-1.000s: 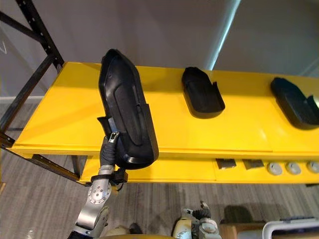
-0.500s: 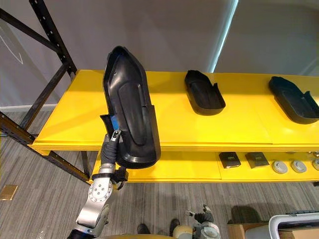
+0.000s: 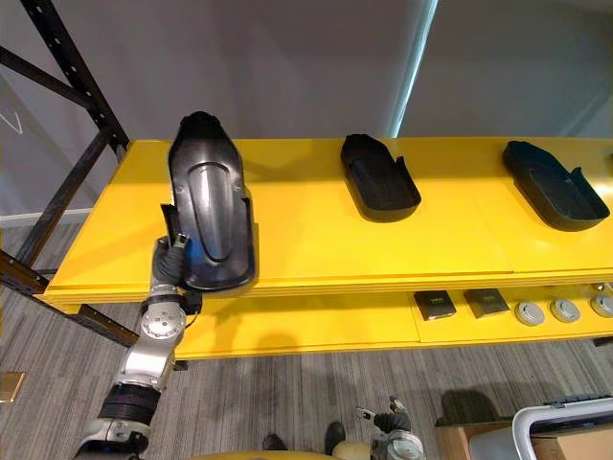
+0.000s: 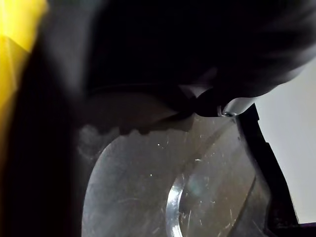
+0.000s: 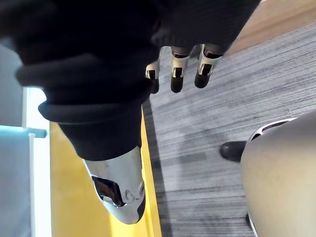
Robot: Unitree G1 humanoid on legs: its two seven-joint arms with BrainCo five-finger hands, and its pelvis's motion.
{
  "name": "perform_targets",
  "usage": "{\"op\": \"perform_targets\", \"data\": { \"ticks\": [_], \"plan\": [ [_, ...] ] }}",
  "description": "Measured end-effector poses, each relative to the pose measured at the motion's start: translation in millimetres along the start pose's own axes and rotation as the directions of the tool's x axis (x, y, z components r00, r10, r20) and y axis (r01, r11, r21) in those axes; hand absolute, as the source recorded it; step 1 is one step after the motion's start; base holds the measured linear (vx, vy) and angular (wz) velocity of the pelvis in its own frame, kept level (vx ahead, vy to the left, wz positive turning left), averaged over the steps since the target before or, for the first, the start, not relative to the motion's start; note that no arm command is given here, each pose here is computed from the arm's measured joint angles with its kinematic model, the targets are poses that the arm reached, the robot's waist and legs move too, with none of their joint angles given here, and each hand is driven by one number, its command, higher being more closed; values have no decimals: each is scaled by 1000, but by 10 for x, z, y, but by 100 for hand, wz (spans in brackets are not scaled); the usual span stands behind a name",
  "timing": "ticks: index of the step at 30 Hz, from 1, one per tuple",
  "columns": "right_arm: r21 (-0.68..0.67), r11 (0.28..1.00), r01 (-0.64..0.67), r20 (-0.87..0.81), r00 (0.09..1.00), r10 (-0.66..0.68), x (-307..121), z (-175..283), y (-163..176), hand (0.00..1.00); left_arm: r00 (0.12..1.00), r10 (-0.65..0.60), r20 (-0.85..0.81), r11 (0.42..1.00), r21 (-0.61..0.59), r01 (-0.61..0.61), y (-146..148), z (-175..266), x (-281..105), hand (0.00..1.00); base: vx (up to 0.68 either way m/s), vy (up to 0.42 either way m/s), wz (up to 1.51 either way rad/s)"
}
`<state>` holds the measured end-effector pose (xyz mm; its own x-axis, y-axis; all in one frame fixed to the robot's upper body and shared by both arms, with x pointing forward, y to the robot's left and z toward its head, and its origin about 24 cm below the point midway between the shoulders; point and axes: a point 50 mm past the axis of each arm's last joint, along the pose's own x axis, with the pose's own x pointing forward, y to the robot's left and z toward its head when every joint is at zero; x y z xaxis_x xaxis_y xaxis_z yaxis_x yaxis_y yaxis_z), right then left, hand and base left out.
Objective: Walk over and take plastic housings, then place them on the shelf
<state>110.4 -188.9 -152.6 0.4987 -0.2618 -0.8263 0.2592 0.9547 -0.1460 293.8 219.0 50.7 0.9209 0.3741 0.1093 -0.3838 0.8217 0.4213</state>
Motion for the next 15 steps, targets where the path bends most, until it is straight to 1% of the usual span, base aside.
{"op": "perform_targets", "data": {
  "ticks": [3,11,12,15],
  "plan": [
    [6,1000,-7,0,1000,7,0,2,12,0,999,32,6,999,41,-33,49,36,95,100,49,3,-10],
    [17,1000,-9,13,1000,9,2,31,37,0,998,68,-19,997,45,-67,22,154,345,100,-13,-2,-3],
    [17,1000,-10,22,1000,10,3,48,40,0,996,82,-21,996,42,-81,48,171,381,0,-49,-4,-7],
    [19,1000,-13,43,999,12,3,90,52,0,992,124,-18,990,63,-122,149,187,463,0,-32,-8,-14]
  ]
}}
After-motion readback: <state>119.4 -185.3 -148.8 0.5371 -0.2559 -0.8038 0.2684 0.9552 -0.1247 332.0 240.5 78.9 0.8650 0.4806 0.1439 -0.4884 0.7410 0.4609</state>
